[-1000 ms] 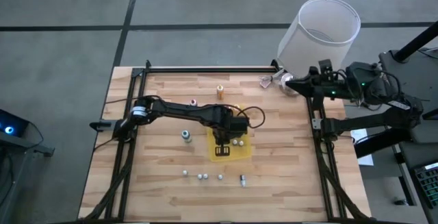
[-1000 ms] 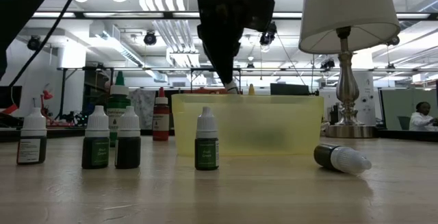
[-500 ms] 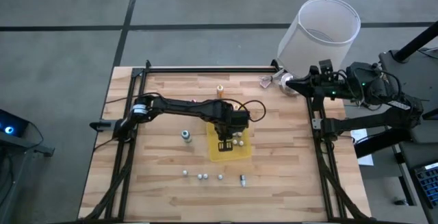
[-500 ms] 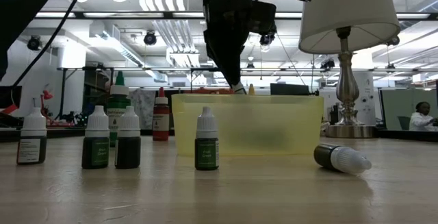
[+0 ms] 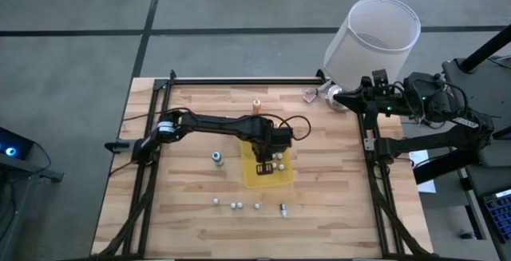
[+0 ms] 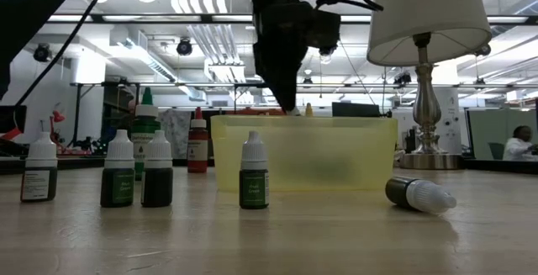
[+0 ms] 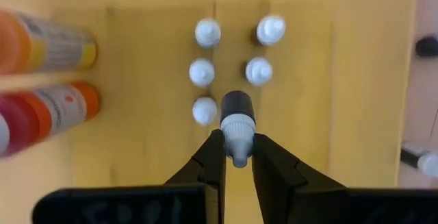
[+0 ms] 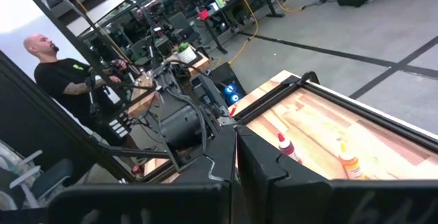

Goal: Pick & Place food coloring
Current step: Put the small pink food coloring bottle into the bin

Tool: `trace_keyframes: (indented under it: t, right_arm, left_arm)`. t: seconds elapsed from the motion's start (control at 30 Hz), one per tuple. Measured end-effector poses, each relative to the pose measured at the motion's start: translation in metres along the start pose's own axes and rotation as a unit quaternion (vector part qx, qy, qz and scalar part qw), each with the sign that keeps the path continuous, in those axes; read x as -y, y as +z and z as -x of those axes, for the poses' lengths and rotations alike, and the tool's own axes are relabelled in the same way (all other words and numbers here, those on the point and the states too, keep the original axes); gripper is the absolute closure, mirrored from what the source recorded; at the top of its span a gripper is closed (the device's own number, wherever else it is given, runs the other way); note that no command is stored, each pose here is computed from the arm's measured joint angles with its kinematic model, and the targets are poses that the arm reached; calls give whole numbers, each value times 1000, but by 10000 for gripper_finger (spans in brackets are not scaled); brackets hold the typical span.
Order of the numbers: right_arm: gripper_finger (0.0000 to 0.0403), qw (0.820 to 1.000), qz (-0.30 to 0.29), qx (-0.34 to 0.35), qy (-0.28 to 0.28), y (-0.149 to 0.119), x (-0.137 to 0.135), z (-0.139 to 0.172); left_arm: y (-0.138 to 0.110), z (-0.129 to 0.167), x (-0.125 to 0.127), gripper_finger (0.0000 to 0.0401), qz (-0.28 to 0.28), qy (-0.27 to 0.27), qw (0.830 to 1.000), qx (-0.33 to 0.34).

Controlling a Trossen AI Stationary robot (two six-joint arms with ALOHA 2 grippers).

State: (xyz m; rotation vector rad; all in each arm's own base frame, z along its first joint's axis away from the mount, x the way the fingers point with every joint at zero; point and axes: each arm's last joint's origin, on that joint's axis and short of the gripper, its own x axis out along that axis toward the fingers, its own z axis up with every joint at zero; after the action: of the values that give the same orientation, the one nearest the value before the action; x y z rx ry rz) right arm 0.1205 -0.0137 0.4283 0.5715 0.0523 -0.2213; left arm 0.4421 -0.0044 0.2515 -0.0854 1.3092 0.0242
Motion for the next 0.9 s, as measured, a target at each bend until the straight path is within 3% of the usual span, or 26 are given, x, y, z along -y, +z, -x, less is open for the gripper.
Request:
trace_keyframes:
  t: [0.9]
  right_arm:
    - [394, 1000, 2, -4, -2, -1, 1, 0]
  left_arm:
    - [-5, -13, 1, 371, 2, -4, 1000, -29]
